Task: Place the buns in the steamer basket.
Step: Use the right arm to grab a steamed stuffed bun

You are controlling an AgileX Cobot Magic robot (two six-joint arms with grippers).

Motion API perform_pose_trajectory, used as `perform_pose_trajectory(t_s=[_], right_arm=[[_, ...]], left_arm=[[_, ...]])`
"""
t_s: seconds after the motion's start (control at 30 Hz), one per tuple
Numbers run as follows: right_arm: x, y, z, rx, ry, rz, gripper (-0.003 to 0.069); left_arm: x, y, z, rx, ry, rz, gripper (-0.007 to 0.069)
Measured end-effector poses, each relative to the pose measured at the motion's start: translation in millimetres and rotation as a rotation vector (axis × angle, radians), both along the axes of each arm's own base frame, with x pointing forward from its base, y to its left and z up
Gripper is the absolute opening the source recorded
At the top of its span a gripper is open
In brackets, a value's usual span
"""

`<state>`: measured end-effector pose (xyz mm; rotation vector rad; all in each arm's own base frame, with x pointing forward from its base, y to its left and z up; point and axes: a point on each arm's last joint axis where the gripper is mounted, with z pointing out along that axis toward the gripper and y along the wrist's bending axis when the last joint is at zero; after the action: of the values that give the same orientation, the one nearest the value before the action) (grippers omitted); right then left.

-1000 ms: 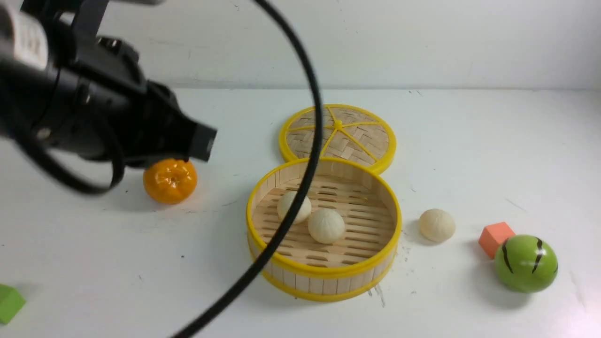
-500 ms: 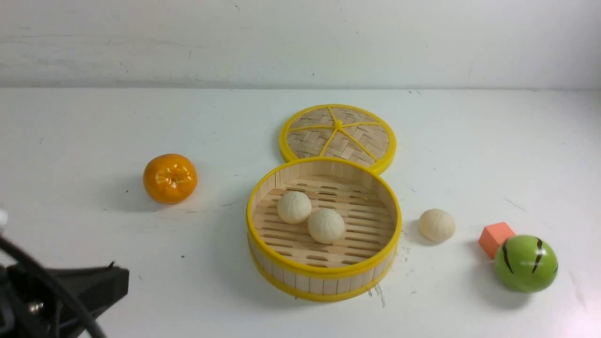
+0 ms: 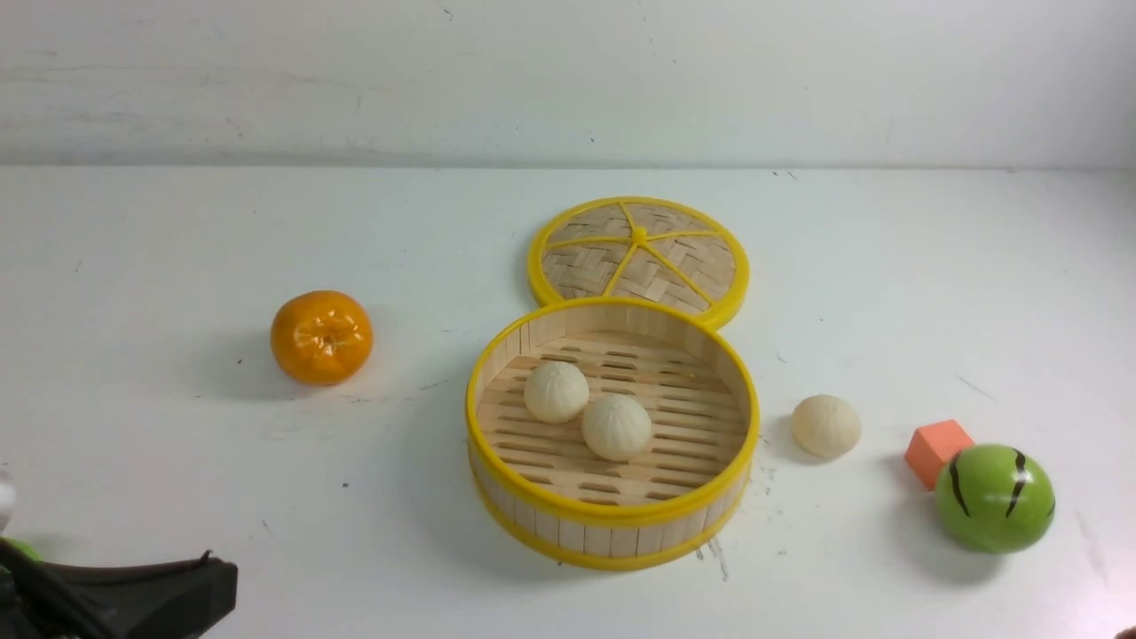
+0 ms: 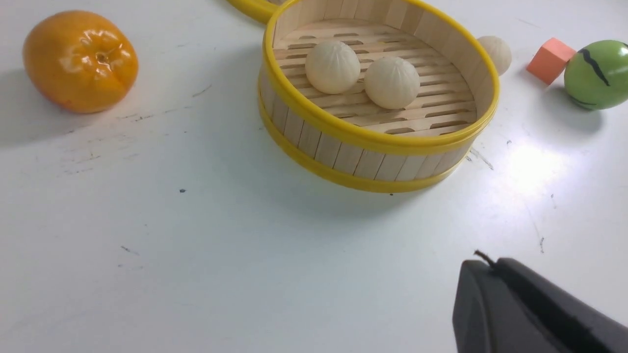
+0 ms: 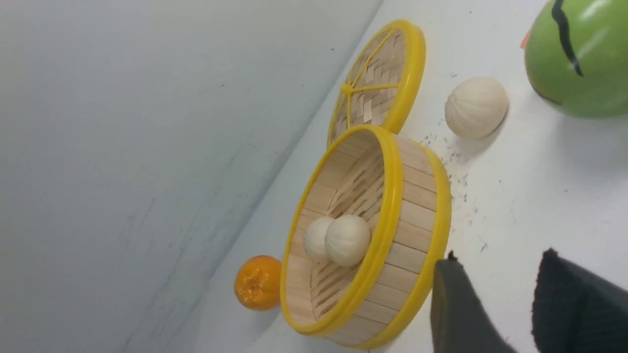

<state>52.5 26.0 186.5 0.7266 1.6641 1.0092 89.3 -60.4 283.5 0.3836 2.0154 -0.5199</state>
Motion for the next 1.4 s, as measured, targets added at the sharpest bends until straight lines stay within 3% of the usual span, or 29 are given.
perform_pose_trajectory(t_s=[0.13, 0.27, 0.33, 0.43, 0.53, 0.83, 0.97, 1.13, 1.27, 1.33, 1.37, 1.4], right_arm=[[-1, 1, 10, -0.136, -0.060, 0.033, 0.0178], [4, 5, 69, -0.480, -0.134, 0.132, -0.0006], [8, 7, 79, -0.575, -0.131, 0.179, -0.0016], [31, 11, 118, -0.883, -0.077, 0.409, -0.0019], [61, 12, 149, -1.047, 0.005, 0.593, -0.0019], [156, 26, 176, -1.192, 0.275, 0.842, -0.0014], [198, 36, 169, -1.260, 0.408, 0.859, -0.0010], [240, 47, 142, -1.237, 0.502, 0.889, 0.0008], [268, 53, 107, -1.212, 0.569, 0.917, 0.0102], [284, 56, 84, -1.206, 0.589, 0.919, 0.0237], [285, 56, 84, -1.207, 0.585, 0.915, 0.0247], [290, 57, 78, -1.207, 0.580, 0.905, 0.0302]], left_arm=[[0, 0, 0, 0.000, 0.000, 0.000, -0.0013], [0, 0, 0, 0.000, 0.000, 0.000, -0.0013], [0, 0, 0, 0.000, 0.000, 0.000, -0.0013], [0, 0, 0, 0.000, 0.001, 0.000, -0.0013], [0, 0, 0, 0.001, 0.001, 0.000, -0.0013], [0, 0, 0, 0.001, 0.002, 0.000, -0.0008], [0, 0, 0, 0.001, 0.002, 0.000, -0.0003], [0, 0, 0, 0.001, 0.002, 0.000, 0.0000], [0, 0, 0, 0.001, 0.002, 0.000, 0.0004], [0, 0, 0, 0.001, 0.002, 0.000, 0.0004], [0, 0, 0, 0.001, 0.002, 0.000, 0.0004], [0, 0, 0, 0.001, 0.002, 0.000, 0.0004]])
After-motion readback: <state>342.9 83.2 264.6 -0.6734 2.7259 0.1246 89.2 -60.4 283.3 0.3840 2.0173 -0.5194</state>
